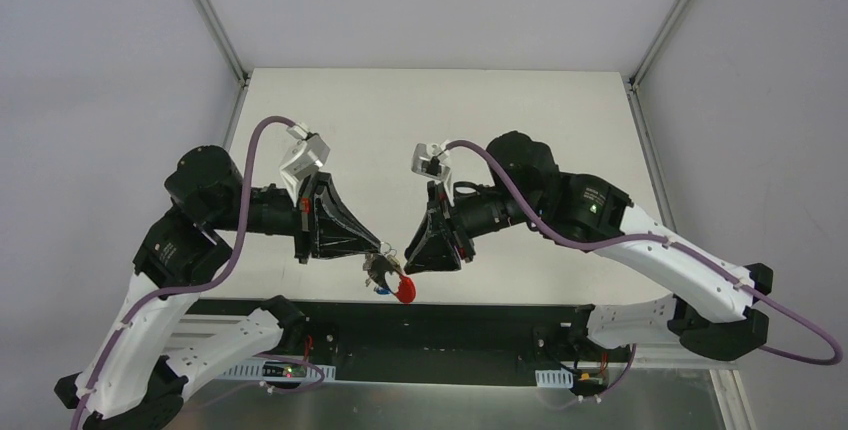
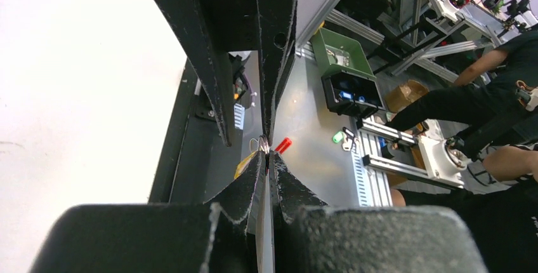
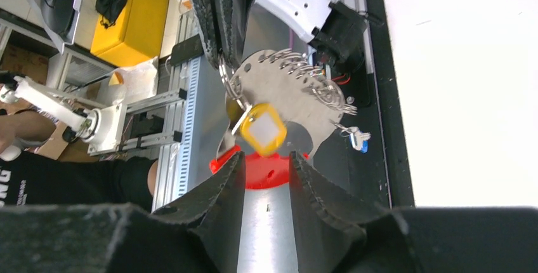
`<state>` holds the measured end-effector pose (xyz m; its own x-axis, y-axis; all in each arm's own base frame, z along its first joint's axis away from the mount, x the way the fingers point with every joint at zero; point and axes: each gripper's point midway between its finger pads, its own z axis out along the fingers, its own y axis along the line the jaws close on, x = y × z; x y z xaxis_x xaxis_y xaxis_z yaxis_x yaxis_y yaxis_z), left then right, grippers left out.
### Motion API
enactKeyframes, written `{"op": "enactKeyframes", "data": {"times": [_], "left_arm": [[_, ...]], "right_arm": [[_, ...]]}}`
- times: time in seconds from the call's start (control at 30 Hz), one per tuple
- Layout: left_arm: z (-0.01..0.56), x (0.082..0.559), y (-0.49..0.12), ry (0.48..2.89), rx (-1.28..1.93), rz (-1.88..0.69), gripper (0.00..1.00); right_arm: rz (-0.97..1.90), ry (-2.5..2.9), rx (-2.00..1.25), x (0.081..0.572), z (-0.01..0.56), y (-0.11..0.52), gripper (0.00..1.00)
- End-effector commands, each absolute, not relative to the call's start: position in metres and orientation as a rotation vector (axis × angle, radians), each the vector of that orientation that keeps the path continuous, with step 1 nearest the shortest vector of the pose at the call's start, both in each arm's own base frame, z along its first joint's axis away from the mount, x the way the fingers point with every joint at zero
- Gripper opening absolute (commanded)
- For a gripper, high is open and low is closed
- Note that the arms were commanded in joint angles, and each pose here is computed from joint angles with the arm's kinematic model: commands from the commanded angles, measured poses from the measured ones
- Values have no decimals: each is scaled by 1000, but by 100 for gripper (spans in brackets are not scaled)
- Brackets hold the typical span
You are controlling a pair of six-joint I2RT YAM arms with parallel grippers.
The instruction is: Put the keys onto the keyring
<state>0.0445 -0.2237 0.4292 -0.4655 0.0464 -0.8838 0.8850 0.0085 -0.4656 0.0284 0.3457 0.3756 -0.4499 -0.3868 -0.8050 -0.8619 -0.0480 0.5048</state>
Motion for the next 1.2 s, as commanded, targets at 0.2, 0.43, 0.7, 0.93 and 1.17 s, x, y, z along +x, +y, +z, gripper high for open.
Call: {"op": "enactKeyframes", "data": {"times": [0.2,0.43,0.7,0.93,1.17], "left_arm": [[456,47,-224,1317,980,-1479,0],[476,38,-220,1098,958,-1505,0],[486,31,-216,986,946,-1522,0],[486,29,-214,961,940,-1524,0],[486,28,-214,948,935,-1521,0]], "right_arm": [[1413,1423,-1264,37,434,341,35],[1319,1156,-1309,37,448,344,36],[1294,1013,-1344,31,456,352,35],[1302,949,-1347,24,465,359,32],[1296,942,-1342,24,468,367,25]]}}
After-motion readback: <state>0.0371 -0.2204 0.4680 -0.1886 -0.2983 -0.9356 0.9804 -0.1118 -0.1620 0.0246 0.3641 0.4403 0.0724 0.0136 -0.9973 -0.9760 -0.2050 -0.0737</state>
